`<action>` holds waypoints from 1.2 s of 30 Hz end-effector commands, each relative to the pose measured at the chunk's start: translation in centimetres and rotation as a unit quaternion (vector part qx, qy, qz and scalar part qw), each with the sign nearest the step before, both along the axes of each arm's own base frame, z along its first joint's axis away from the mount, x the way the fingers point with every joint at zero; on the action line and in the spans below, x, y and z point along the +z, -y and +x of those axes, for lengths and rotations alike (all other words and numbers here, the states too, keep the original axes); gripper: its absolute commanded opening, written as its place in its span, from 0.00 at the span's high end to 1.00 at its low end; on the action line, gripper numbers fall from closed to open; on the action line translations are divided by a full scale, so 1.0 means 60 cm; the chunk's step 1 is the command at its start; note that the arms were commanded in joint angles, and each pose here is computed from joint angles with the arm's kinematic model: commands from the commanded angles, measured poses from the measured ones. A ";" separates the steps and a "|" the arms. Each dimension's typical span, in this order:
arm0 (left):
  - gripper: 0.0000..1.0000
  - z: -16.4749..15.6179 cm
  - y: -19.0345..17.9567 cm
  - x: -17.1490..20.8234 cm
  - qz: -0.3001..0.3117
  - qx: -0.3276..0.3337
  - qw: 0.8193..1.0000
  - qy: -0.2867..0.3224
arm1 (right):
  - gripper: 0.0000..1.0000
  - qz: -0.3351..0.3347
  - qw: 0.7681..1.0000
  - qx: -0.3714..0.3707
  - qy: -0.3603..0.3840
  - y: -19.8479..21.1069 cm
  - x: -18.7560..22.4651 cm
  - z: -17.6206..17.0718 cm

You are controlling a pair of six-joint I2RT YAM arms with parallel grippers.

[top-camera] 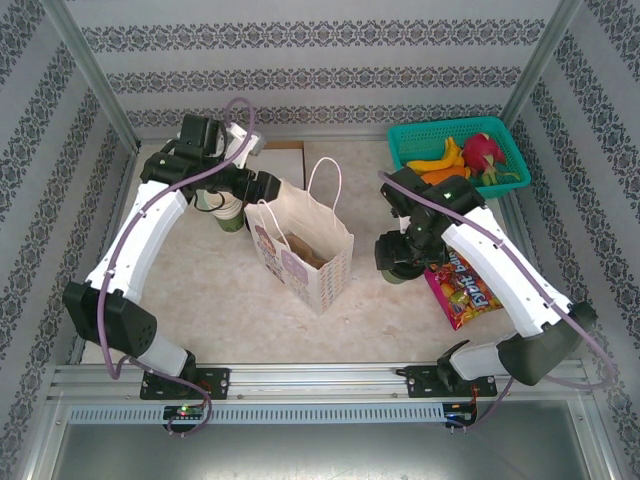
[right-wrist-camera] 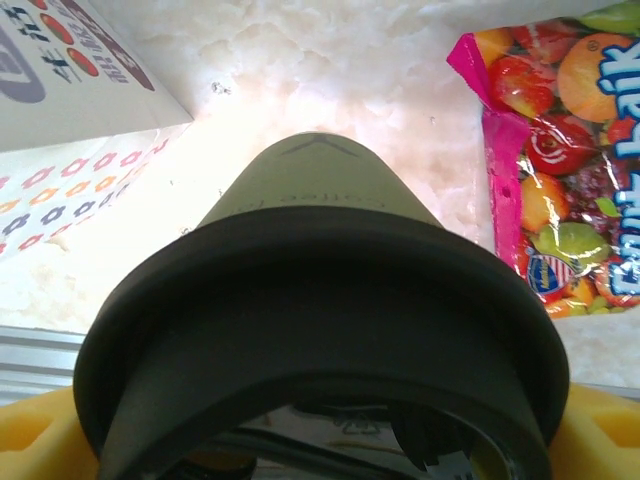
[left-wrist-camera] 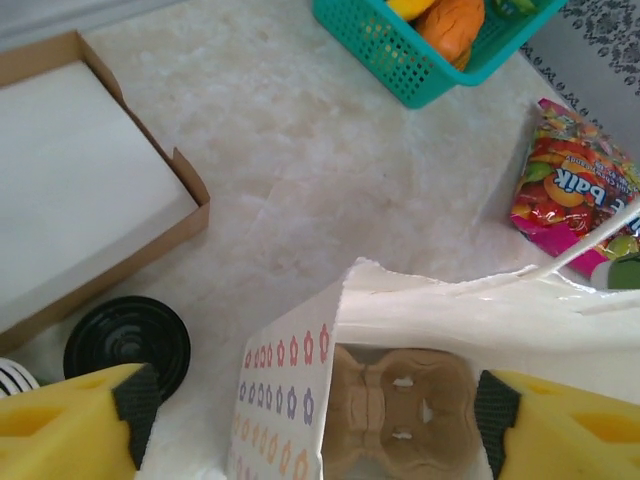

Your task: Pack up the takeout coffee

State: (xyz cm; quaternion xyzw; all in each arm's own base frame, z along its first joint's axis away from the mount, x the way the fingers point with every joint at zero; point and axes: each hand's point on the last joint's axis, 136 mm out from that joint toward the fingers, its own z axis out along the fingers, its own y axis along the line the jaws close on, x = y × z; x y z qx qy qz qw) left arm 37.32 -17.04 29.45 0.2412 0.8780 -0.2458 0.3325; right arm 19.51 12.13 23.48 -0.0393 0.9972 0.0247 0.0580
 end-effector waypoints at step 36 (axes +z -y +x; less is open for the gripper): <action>0.14 0.011 0.022 0.008 0.009 0.025 1.000 -0.006 | 0.32 0.092 0.963 0.169 0.190 -0.162 0.257 -0.019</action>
